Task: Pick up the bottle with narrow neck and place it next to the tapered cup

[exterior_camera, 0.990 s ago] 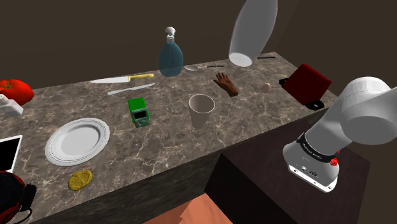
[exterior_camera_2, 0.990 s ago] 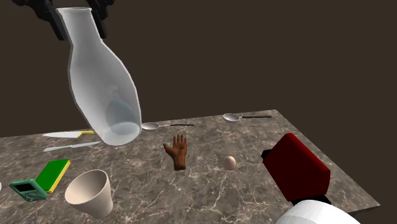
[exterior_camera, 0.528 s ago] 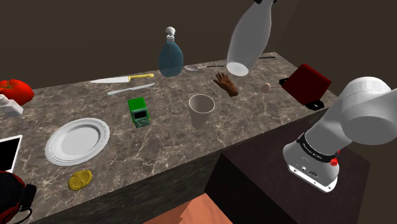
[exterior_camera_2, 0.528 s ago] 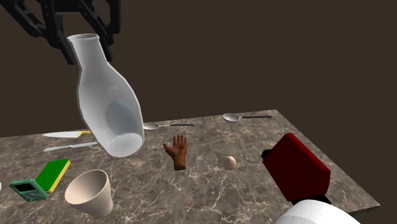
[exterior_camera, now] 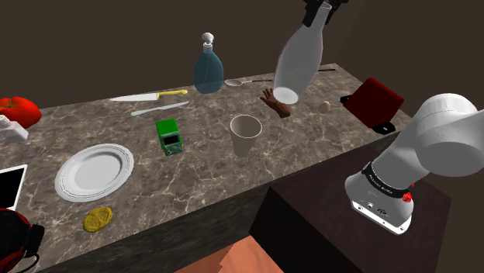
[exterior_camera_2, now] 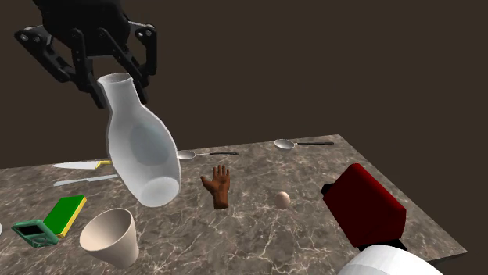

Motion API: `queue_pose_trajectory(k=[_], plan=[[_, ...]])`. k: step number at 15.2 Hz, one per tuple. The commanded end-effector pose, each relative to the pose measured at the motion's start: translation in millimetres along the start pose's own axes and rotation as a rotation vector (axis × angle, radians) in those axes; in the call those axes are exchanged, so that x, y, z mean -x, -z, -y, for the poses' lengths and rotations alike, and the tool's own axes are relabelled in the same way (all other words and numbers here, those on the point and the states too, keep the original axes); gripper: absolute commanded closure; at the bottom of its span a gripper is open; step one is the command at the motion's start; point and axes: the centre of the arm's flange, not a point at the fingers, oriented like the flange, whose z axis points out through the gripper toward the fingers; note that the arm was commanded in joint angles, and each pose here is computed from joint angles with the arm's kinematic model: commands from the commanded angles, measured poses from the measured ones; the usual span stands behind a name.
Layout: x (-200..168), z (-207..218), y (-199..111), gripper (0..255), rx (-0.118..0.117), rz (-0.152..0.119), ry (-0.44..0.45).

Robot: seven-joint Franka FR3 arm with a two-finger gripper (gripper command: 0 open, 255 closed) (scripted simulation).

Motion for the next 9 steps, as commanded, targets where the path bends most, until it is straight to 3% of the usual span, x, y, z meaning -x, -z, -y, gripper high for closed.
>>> queue_pose_trajectory(k=[1, 9], plan=[[1, 1, -11, 255, -0.001, -0.001, 0.000], [8, 1, -53, 255, -0.001, -0.001, 0.000]])
